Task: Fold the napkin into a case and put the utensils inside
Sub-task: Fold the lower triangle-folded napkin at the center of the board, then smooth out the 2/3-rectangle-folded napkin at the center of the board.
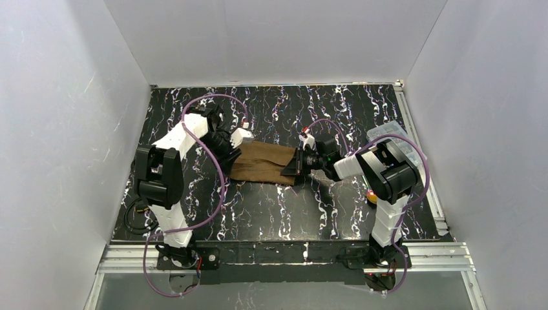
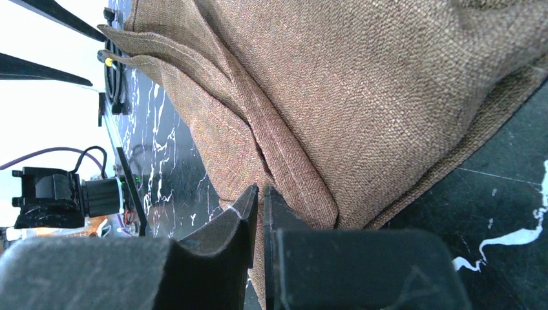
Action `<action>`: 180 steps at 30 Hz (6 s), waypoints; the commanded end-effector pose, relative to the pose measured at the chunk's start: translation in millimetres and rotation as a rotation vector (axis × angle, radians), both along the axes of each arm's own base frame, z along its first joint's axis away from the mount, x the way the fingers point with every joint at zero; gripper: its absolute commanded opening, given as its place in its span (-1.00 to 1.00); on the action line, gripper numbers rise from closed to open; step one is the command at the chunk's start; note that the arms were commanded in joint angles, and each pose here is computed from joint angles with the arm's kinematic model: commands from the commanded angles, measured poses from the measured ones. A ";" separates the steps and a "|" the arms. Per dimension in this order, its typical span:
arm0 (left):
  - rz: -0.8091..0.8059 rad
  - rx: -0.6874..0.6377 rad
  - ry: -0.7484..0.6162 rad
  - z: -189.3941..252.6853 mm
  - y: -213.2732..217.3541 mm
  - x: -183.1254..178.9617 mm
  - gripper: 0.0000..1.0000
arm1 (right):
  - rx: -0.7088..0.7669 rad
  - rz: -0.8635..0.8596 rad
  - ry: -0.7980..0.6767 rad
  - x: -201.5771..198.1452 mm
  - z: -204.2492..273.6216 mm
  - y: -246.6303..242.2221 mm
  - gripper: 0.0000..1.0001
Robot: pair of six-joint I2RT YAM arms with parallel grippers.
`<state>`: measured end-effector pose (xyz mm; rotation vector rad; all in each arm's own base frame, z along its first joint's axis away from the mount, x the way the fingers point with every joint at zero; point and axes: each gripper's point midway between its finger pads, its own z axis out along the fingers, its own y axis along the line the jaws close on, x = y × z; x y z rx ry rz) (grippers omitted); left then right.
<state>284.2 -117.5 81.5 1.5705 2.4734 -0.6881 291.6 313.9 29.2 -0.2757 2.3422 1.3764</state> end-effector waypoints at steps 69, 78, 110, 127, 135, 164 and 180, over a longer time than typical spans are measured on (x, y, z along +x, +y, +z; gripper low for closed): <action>0.031 0.151 -0.106 -36.7 -5.6 31.6 -1.00 | -0.067 0.052 -0.083 91.3 1.0 97.8 -0.53; 0.067 0.130 -0.148 -21.9 -13.0 49.9 -1.00 | -0.081 0.059 -0.063 75.4 -10.7 90.6 -0.55; 0.134 0.222 -0.140 -53.9 -8.9 86.2 -1.00 | 0.102 0.140 -0.151 41.1 80.4 59.9 -0.35; 0.132 0.245 -0.134 -60.3 -5.6 84.6 -1.00 | 0.077 0.158 -0.147 -8.7 64.5 45.6 -0.43; 0.149 0.244 -0.154 -56.3 -6.2 89.5 -1.00 | -0.109 0.102 -0.063 3.0 -0.6 29.0 -0.54; 0.190 0.126 0.039 -24.3 -29.3 34.8 -0.54 | -0.002 0.037 0.044 -6.7 -13.6 26.2 -0.54; 0.160 0.234 -0.041 -74.5 -17.4 64.6 -0.79 | 0.173 0.092 0.020 10.9 79.5 34.8 -0.37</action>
